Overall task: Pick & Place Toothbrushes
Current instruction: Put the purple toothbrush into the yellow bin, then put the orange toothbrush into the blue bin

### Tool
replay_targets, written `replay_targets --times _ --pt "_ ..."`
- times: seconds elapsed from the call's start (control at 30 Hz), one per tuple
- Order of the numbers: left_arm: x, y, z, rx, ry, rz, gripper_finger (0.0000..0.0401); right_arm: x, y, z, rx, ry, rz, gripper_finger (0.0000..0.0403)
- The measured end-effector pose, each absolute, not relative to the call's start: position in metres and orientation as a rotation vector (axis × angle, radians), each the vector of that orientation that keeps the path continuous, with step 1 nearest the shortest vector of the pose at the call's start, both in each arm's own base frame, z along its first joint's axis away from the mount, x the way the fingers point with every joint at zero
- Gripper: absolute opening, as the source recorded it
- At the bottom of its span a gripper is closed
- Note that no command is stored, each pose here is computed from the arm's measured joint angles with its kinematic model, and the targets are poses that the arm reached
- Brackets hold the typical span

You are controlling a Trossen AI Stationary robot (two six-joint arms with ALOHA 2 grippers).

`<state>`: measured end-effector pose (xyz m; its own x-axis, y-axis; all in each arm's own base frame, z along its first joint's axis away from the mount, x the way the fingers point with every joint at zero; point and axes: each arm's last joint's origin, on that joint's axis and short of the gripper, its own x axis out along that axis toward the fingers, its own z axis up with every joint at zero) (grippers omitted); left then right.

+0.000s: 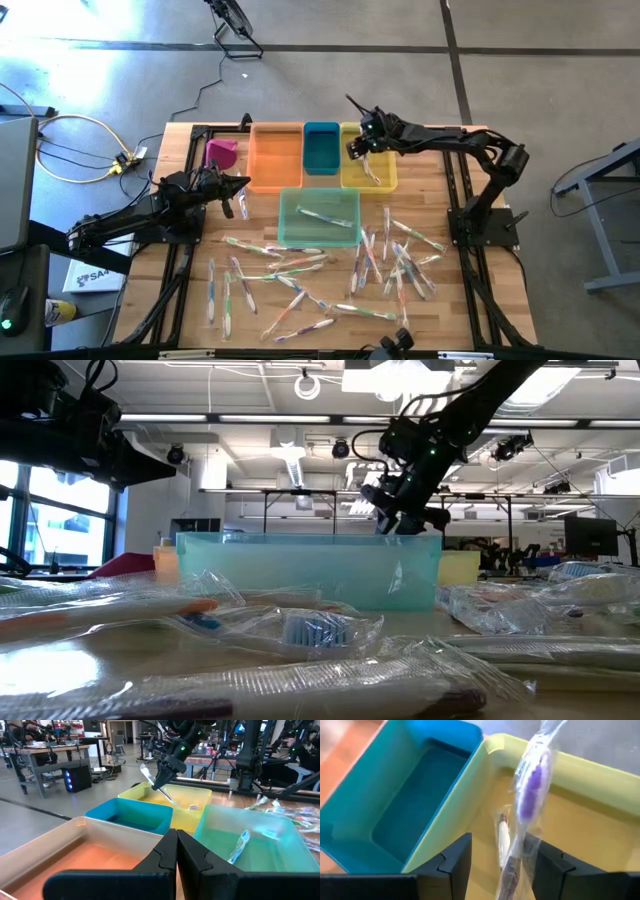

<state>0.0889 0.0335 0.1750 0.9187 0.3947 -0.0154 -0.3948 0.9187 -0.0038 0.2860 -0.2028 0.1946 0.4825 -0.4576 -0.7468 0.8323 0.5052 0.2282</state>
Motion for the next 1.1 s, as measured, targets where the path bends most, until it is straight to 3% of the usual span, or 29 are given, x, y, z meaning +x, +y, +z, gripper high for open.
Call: replay_targets --times 0.27,0.5,0.97,1.1 --pt "0.089 0.033 0.175 -0.007 0.014 0.406 0.0000 0.296 -0.188 0.195 0.383 0.721 -0.958 0.0160" --pt "0.089 0.033 0.175 -0.007 0.013 0.405 0.0000 0.303 -0.178 0.197 0.346 0.719 -0.914 0.0160" --pt "0.089 0.033 0.175 -0.011 0.012 0.404 0.0000 0.308 -0.150 0.235 0.433 0.591 -0.573 0.0159" --pt "0.089 0.033 0.175 -0.012 0.012 0.403 0.0000 0.310 -0.145 0.236 0.412 0.592 -0.517 0.0136"
